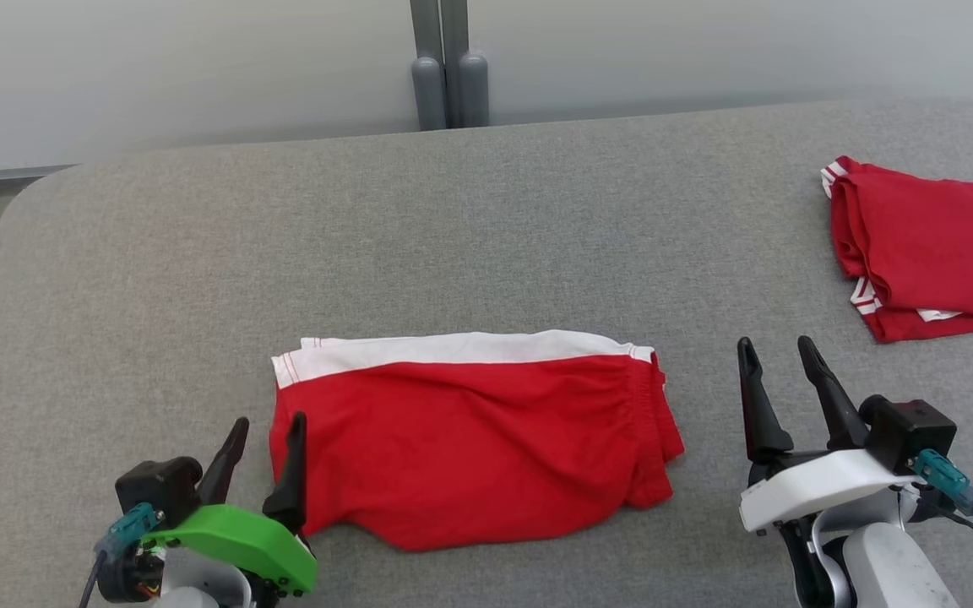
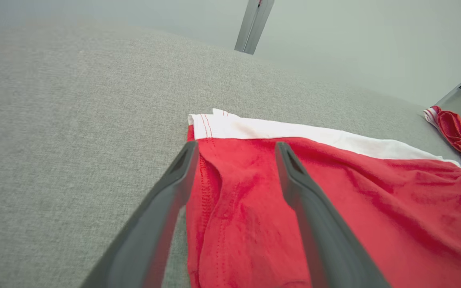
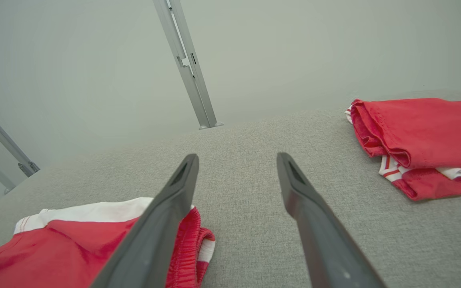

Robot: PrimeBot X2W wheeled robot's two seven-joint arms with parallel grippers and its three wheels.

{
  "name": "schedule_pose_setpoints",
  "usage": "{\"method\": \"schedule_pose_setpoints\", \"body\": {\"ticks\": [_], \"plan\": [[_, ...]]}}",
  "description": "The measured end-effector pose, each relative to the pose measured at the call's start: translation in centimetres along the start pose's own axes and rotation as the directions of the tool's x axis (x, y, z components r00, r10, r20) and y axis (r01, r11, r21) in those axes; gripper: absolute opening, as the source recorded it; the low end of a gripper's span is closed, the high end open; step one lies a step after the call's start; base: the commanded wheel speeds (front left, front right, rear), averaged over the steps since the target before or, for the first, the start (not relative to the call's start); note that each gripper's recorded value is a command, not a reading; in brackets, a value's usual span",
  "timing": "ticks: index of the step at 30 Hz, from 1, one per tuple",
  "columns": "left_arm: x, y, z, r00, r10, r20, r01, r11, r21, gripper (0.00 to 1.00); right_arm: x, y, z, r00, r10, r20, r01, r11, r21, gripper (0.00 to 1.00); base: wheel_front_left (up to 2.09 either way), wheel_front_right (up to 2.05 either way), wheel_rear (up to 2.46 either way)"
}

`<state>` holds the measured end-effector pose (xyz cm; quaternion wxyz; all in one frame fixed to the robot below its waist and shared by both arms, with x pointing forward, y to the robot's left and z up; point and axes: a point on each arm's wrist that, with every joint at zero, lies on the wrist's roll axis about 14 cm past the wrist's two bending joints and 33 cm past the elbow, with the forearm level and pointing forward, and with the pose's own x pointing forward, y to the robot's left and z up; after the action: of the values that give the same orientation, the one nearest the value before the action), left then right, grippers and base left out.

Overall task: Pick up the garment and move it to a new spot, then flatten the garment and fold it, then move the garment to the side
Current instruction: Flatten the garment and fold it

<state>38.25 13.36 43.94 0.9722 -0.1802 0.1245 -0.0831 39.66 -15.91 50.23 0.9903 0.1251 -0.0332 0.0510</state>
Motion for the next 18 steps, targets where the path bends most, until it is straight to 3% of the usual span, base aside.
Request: {"method": "schedule_pose_setpoints", "body": {"ticks": [7, 11, 18], "plan": [[-0.5, -0.4, 2.9, 0.993, -0.007, 0.116, -0.006, 0.994, 0.106, 1.0, 0.0, 0.4, -0.6, 0.999, 0.015, -0.045, -0.017, 0.999, -0.035, 1.0, 0.0, 0.0, 0.0], [-1.4, 0.0, 3.7, 0.987, 0.025, 0.159, -0.046, 0.991, 0.126, 1.0, 0.2, 1.2, -1.9, 0.989, 0.037, -0.146, -0.045, 0.998, -0.049, 1.0, 0.0, 0.0, 0.0], [-3.0, 0.7, 3.2, 0.981, 0.086, 0.175, -0.1, 0.992, 0.078, 1.0, 0.6, 4.5, -4.4, 0.938, 0.128, -0.321, -0.147, 0.989, -0.034, 1.0, 0.0, 0.0, 0.0]]}}
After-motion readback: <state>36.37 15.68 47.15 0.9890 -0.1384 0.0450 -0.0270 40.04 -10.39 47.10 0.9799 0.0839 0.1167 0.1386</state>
